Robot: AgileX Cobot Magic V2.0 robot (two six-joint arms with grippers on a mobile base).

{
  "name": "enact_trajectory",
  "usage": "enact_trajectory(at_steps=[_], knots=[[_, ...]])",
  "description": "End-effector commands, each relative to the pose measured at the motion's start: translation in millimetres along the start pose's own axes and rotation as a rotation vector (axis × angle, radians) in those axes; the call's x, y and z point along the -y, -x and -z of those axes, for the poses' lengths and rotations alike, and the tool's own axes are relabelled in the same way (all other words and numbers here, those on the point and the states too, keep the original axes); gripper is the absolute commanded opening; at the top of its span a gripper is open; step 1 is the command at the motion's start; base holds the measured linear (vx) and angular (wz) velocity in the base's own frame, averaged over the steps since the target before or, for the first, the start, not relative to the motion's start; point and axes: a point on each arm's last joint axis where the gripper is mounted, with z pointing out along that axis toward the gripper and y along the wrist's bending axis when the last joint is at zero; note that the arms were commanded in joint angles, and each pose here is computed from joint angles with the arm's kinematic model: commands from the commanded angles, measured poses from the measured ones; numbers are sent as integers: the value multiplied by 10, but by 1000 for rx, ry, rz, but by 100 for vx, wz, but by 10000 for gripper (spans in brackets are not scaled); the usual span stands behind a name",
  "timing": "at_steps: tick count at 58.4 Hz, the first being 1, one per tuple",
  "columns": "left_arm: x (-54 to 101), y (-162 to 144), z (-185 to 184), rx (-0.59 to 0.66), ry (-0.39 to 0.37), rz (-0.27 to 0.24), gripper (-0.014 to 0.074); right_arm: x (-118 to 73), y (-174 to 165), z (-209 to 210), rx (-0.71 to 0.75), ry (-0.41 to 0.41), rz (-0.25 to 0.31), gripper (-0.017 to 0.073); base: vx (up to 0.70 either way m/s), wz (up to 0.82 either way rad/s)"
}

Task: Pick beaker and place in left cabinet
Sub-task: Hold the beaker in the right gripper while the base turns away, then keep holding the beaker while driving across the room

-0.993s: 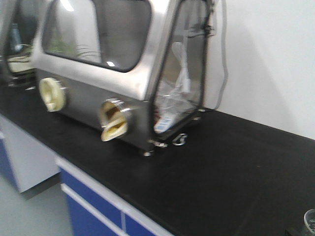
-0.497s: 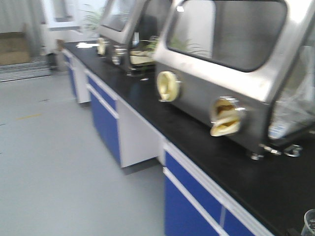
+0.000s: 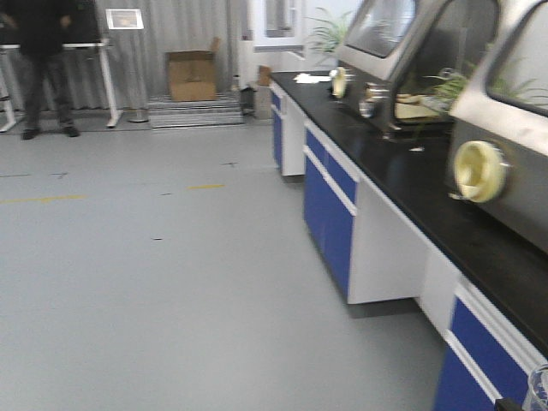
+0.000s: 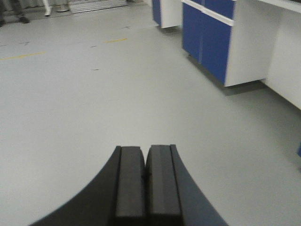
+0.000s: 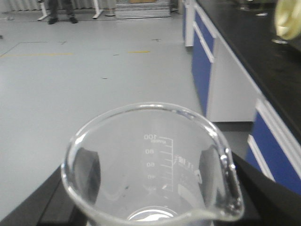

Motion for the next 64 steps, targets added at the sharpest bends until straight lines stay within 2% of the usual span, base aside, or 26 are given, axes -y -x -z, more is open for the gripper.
enact_trajectory(at_steps=[1,32,64], knots=[[11,109,24,96,-13,6,4,-20,120,16,45,20,14,-3,24,50],[11,109,24,96,-13,6,4,-20,120,16,45,20,14,-3,35,33],[11,109,24,96,-13,6,4,-20,120,16,45,20,14,-3,56,32]])
